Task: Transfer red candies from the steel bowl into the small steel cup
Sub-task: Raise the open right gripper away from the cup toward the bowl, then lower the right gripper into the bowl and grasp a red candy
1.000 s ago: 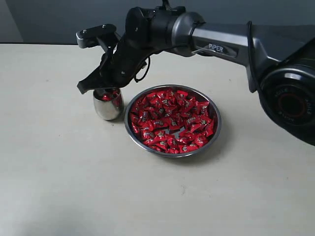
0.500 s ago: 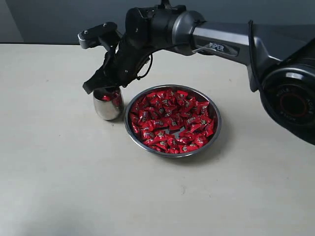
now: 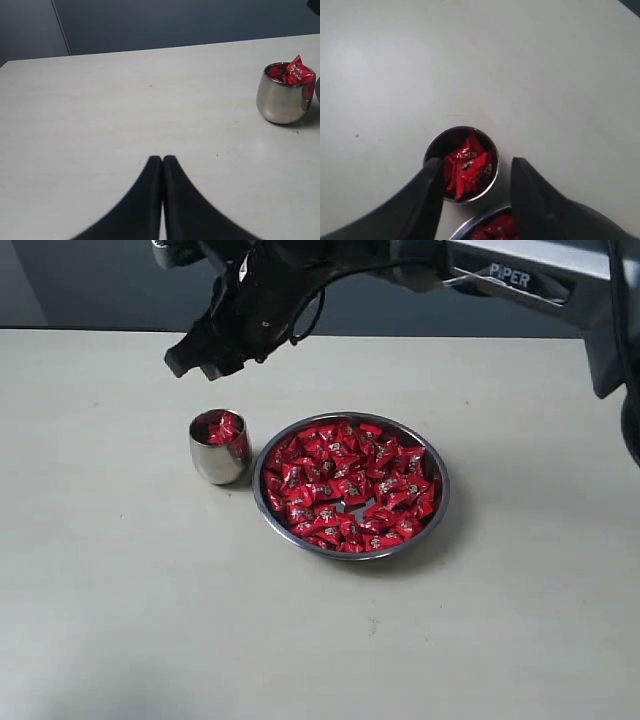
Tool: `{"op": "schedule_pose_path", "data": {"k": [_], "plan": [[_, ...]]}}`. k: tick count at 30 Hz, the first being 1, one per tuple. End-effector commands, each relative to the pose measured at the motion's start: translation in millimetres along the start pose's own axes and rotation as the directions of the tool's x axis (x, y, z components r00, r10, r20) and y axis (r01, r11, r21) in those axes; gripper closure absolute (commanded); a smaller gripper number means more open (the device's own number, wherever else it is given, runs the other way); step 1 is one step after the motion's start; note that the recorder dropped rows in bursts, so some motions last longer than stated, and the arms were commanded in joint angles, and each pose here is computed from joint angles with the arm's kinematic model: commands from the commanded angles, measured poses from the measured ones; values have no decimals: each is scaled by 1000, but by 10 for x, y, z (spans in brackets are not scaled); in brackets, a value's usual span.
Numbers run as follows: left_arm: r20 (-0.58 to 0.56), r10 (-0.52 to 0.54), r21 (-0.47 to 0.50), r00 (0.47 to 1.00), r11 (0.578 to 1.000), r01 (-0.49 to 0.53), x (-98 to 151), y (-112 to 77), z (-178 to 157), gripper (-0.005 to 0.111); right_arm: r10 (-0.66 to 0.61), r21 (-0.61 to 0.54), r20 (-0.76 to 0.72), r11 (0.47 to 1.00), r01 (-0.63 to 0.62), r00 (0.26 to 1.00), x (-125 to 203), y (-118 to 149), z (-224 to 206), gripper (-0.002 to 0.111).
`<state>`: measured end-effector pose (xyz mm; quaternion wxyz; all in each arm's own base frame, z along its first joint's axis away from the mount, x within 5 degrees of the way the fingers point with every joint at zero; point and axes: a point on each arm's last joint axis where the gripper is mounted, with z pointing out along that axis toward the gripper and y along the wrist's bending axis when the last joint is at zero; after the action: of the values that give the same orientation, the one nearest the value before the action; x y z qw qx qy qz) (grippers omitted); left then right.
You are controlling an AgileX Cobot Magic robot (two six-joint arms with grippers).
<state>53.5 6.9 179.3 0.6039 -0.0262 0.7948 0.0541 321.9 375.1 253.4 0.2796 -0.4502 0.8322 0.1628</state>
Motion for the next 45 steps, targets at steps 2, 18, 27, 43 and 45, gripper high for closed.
{"op": "schedule_pose_path", "data": {"k": [2, 18, 27, 43, 45], "plan": [[20, 2, 4, 1000, 1000, -2, -34, 0, -12, 106, -4, 19, -49, 1000, 5, 999, 57, -37, 71, 66], [20, 2, 4, 1000, 1000, -2, -34, 0, -12, 106, -12, 38, -101, 999, 16, 995, 292, -101, 655, 66], [20, 2, 4, 1000, 1000, -2, -34, 0, -12, 106, 4, 63, -104, 998, 2, 995, 263, -116, 570, 66], [20, 2, 4, 1000, 1000, -2, -34, 0, -12, 106, 4, 145, -301, 989, 42, 954, 294, -147, -119, 66], [20, 2, 4, 1000, 1000, -2, -34, 0, -12, 106, 21, 152, -316, 988, 29, 949, 364, -200, -79, 66]]}}
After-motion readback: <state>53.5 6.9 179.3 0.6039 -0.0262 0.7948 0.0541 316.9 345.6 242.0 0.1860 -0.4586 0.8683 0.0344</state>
